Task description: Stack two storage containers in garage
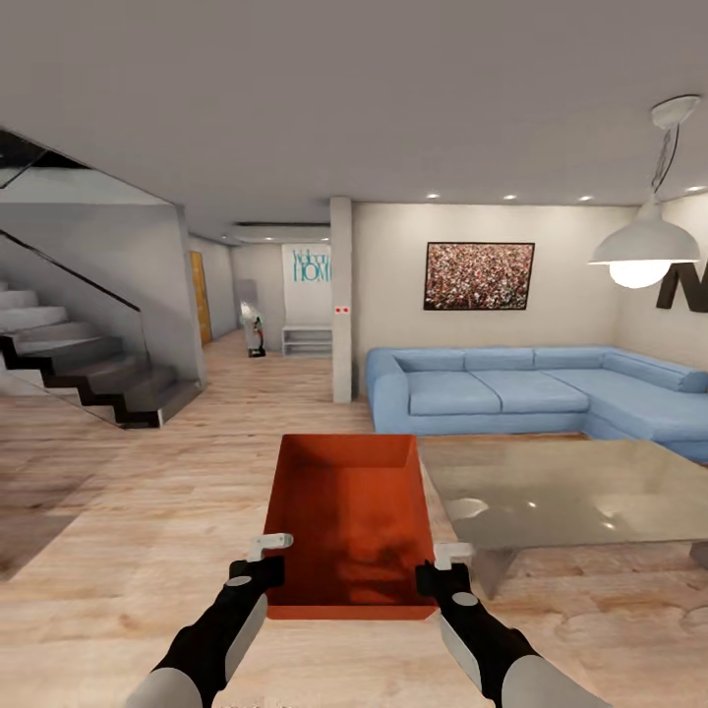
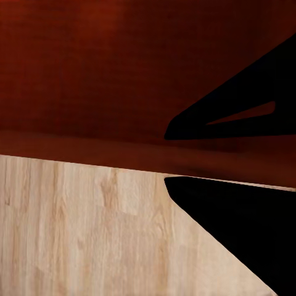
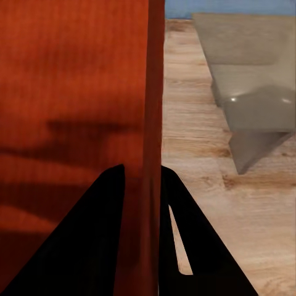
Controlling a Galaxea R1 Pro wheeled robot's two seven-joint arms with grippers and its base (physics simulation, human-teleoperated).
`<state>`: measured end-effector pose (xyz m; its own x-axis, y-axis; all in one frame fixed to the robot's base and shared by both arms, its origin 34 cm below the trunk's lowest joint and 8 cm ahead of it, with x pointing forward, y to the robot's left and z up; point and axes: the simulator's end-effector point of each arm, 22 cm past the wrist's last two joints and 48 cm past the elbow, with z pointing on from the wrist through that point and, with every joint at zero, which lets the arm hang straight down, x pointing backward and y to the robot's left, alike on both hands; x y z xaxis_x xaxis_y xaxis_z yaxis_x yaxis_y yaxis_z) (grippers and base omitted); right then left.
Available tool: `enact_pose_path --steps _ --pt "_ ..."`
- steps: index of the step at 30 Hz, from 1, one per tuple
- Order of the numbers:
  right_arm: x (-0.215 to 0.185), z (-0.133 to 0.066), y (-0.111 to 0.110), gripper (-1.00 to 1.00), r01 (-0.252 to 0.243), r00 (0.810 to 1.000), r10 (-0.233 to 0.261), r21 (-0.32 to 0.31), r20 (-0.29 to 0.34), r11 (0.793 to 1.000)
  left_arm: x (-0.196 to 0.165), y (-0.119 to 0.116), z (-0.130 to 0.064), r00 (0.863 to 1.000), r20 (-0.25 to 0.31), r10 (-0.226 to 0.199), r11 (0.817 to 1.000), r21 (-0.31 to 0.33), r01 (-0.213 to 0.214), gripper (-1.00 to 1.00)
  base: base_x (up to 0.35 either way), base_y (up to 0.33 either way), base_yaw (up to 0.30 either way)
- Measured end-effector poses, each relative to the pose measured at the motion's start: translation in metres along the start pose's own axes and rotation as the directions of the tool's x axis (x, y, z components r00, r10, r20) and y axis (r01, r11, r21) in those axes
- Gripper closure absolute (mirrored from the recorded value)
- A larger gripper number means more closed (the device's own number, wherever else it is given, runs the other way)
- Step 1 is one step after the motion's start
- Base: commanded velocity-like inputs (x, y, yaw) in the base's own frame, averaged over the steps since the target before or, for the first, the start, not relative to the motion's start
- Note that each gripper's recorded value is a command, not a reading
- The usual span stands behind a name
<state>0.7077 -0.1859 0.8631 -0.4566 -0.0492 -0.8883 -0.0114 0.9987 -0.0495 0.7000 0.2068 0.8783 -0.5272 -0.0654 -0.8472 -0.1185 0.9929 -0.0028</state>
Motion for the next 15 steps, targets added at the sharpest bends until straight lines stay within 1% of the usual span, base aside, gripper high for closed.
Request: enact_pose_path --steps 15 --pt "0.0 0.0 0.0 1.0 0.0 1.0 0.0 0.0 0.0 1.0 0.0 0.0 0.0 1.0 0.0 0.0 1.0 0.0 0.0 1.0 0.0 0.0 0.27"
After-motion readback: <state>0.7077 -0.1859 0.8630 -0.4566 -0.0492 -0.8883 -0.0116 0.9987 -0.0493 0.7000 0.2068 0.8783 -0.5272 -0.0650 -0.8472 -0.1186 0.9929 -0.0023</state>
